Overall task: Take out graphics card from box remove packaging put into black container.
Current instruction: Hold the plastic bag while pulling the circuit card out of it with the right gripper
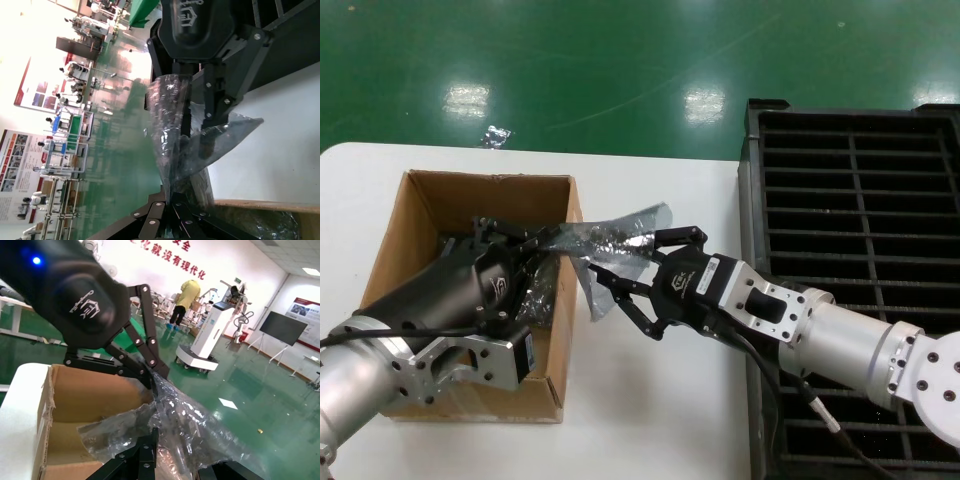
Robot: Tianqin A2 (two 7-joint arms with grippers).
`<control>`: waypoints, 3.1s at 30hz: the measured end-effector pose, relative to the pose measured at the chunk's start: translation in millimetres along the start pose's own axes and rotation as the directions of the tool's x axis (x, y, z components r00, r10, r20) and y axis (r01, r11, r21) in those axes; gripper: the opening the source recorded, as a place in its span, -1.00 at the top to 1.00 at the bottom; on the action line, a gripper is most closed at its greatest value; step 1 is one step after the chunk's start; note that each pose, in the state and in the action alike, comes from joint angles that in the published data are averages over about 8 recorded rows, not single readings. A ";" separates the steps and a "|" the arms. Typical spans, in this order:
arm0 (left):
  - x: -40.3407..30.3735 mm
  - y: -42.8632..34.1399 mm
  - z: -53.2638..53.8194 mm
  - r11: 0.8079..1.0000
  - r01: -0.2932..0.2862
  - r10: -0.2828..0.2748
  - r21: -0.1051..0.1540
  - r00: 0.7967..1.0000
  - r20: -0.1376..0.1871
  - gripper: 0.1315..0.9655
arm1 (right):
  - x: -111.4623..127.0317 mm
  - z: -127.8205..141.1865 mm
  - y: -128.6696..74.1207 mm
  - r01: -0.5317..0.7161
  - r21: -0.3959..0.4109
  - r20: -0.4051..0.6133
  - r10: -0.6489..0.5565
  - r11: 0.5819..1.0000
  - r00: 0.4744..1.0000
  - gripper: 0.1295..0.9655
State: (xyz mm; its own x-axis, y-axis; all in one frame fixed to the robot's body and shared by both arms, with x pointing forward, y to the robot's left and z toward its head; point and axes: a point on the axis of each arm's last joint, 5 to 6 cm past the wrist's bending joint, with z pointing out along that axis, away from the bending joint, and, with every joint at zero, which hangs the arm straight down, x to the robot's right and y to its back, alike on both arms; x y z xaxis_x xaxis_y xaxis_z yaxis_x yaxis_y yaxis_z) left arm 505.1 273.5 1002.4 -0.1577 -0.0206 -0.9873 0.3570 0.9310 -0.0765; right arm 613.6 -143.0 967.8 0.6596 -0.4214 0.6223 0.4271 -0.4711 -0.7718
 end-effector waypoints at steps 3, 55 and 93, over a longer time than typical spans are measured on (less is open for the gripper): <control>0.0 0.0 0.0 1.000 0.000 0.000 0.000 1.000 0.000 0.98 | 0.0 -1.1 -0.3 -0.003 0.001 -0.003 0.003 1.000 1.000 0.75; 0.0 0.0 0.0 1.000 0.000 0.000 0.000 1.000 0.000 0.98 | 20.6 12.5 0.6 0.032 -0.008 -0.002 -0.032 0.999 1.000 0.71; 0.0 0.0 0.0 1.000 0.000 0.000 0.000 1.000 0.000 0.98 | 18.2 -9.8 -4.4 -0.008 0.009 0.001 0.008 1.000 1.000 0.88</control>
State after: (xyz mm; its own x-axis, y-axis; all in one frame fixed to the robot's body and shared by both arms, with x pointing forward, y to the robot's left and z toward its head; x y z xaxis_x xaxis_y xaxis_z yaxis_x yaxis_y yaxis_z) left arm 505.1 273.5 1002.4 -0.1577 -0.0207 -0.9873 0.3571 0.9309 -0.0766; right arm 617.7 -156.2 983.9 0.6635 -0.4246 0.6160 0.4276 -0.4604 -0.7779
